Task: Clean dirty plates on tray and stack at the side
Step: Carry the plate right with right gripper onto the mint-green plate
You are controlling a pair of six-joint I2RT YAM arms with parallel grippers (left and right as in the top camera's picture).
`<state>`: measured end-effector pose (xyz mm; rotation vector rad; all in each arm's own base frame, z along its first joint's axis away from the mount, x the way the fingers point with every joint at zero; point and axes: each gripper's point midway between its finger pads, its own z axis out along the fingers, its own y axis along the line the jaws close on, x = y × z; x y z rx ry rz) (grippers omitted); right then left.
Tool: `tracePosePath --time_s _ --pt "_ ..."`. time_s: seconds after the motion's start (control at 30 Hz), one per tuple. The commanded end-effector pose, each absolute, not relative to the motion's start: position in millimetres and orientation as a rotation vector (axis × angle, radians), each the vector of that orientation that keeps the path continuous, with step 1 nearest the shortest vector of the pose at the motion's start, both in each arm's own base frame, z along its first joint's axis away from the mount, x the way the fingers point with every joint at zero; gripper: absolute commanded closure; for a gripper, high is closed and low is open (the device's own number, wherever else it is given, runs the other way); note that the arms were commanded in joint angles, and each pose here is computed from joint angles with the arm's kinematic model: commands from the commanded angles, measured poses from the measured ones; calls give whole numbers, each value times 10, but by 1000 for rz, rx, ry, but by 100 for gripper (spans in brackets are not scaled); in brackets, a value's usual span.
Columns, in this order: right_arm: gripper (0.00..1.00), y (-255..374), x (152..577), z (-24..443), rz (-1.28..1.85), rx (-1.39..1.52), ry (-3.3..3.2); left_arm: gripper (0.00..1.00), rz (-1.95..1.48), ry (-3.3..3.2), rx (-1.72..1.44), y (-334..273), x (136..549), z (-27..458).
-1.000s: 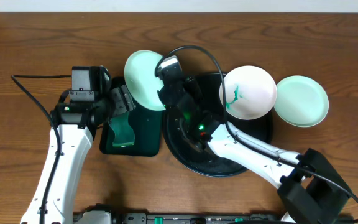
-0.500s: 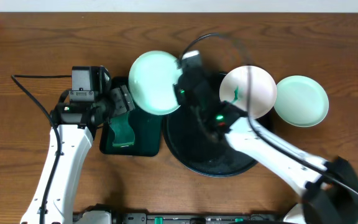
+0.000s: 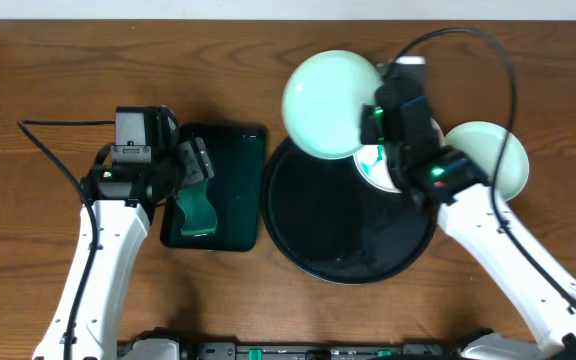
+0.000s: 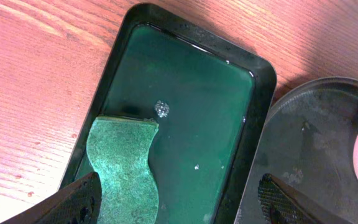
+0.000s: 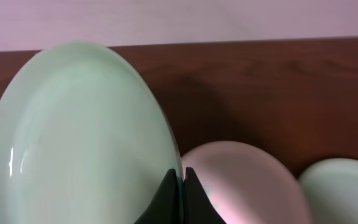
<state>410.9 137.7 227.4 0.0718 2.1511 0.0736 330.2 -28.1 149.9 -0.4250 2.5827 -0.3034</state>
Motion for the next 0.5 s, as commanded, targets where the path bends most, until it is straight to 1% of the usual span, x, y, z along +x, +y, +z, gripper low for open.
tracePosePath --time_s 0.0,0.27,0.47 --pt "99 1054 4110 2472 82 175 2123 19 -307 2564 -415 -282 3338 1575" --pt "99 276 4060 2242 9 351 2230 19 -307 2564 -415 -282 3338 1575" --pt "99 -232 4017 2147 68 492 2263 19 -307 2564 -415 -282 3338 1575"
